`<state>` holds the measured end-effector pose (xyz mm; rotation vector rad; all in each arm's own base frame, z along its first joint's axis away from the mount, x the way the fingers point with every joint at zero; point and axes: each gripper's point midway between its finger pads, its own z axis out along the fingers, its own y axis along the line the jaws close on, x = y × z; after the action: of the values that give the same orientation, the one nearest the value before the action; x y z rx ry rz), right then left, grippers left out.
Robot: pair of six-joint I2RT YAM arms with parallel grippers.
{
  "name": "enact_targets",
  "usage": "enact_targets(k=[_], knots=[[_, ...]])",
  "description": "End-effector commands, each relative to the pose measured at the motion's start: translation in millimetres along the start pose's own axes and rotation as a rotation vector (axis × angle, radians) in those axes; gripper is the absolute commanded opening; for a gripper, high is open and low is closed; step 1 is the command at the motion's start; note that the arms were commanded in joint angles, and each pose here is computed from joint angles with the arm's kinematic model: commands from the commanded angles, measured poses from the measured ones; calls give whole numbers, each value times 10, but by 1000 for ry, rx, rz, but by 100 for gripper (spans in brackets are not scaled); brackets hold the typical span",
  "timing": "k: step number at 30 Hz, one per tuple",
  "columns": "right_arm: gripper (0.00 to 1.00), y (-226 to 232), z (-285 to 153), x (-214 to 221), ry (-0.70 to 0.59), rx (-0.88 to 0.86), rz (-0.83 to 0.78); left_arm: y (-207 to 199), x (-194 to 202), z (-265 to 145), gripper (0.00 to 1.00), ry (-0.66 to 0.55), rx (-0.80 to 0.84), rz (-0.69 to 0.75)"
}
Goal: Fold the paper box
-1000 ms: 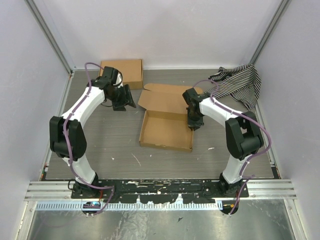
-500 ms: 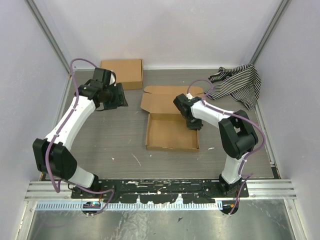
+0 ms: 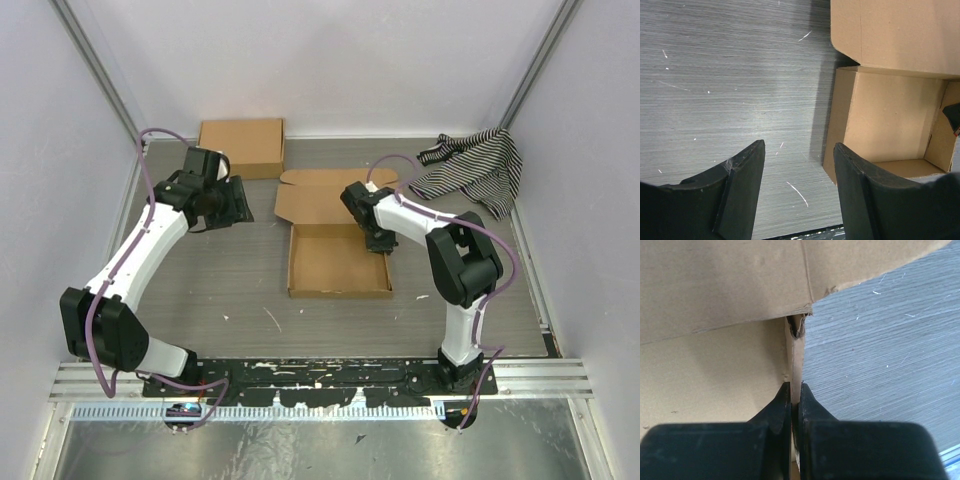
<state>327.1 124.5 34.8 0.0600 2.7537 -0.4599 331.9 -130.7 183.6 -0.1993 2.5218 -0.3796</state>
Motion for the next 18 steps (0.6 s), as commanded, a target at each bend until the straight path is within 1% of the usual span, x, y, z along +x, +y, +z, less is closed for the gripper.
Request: enact_targets(k=[1,2,3,5,6,8,9,10,13,15,17,18], knots=[[1,149,-35,-61,-30,-79,17,-25,-72,-85,64,-39,13,24],[1,128,-90,-70,-38,-88,23,-17,-83,-92,64,-42,8,27],[9,113,-121,-52,-37,-96,23,-13,-93,-94,65,-44,4,32],[45,48,-282,-84,-68,-120,37,1,-111,-68,67,-34,-10,37],[57,7,-371,-123,-92,-128,47,-11,-135,-60,69,-33,-11,42],[68,-102,-560,-246,-150,-128,71,-41,-199,-1,70,-21,-14,45],[72,-159,-662,-335,-181,-130,83,-75,-264,27,70,-23,-12,48],[74,-227,-757,-431,-206,-136,99,-96,-301,61,70,-10,-16,48],[76,-411,-993,-777,-260,-207,166,-207,-507,203,71,5,-16,51],[76,-542,-1049,-1007,-277,-271,206,-277,-651,330,71,16,-18,56],[76,-629,-996,-1198,-274,-346,240,-353,-804,467,70,23,-16,55],[76,-654,-963,-1282,-271,-383,249,-341,-788,589,70,53,-25,51]])
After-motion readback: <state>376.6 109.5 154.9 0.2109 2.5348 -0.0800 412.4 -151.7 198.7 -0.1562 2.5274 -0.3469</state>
